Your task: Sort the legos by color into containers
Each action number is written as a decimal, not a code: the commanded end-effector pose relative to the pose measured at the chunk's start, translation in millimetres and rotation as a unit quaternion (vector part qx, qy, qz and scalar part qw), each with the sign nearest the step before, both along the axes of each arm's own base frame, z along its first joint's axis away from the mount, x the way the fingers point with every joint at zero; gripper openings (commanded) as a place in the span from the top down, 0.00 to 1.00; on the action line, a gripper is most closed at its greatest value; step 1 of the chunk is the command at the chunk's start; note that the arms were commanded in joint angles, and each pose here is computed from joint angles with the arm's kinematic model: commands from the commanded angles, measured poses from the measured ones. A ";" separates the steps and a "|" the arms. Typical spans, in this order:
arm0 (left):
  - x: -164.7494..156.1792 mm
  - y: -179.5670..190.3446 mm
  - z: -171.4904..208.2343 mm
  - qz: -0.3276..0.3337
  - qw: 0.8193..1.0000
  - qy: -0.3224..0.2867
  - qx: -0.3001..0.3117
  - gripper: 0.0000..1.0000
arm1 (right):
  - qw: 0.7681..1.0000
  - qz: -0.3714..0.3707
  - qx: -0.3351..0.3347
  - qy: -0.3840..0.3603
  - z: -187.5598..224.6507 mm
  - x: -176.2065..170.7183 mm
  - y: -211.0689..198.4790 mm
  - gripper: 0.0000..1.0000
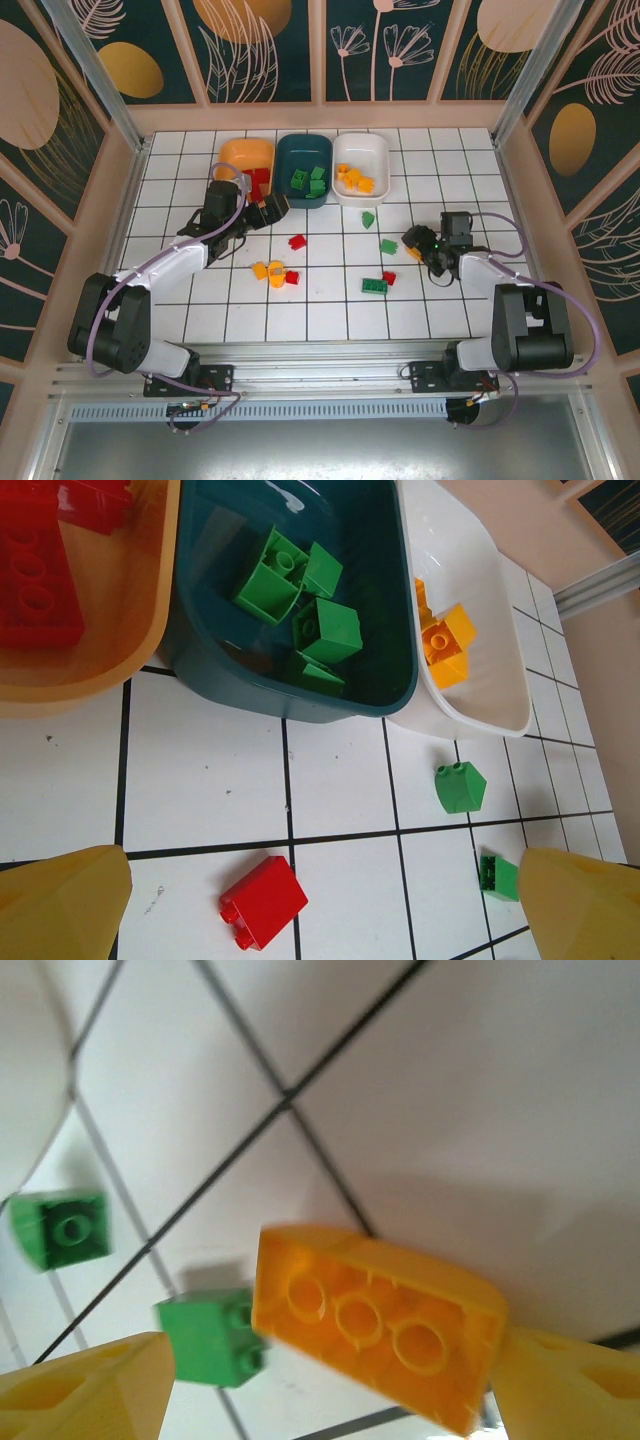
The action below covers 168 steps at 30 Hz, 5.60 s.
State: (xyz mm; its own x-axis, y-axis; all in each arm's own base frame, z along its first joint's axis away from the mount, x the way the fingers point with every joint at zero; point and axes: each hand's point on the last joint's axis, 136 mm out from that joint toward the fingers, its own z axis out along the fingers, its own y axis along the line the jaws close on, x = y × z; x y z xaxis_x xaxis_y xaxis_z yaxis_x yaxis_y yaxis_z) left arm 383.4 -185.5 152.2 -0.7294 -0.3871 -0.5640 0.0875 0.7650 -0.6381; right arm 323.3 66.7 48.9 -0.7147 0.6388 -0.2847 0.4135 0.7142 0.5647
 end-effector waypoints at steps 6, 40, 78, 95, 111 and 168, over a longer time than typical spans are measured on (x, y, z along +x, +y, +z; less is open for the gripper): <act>1.6 -2.8 5.0 -0.007 1.000 -0.002 -0.005 0.02 | 0.991 0.114 0.019 -0.064 37.2 14.6 29.7 0.19; -10.7 -25.4 9.8 -0.042 0.999 0.007 -0.002 0.04 | 0.943 0.127 -0.306 0.026 -0.9 18.9 -3.2 0.40; -1.2 -42.3 7.6 -0.060 0.998 0.020 0.003 0.05 | 0.943 0.093 -0.320 0.013 -0.4 45.6 -27.3 0.30; -2.7 -43.3 5.3 -0.064 0.998 0.024 0.004 0.05 | 0.940 0.066 -0.332 0.039 -14.3 58.3 -50.6 0.32; -6.0 -36.8 6.7 -0.055 0.998 0.021 0.013 0.04 | 0.964 0.074 -0.254 -0.015 10.2 71.9 -26.1 0.81; -110.7 -6.5 -127.2 -0.036 0.952 0.175 0.248 0.44 | 0.937 0.161 -0.244 -0.189 102.7 89.0 81.3 0.37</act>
State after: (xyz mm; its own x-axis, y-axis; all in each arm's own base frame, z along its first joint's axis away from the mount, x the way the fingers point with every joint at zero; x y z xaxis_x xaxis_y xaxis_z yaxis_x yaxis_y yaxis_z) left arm 279.5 -192.6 35.4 -0.9103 -0.0925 -0.4036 0.0003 0.9746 -0.2240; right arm 409.1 157.5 131.9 -0.6946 0.1002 -0.7124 -0.0595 0.9788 0.1958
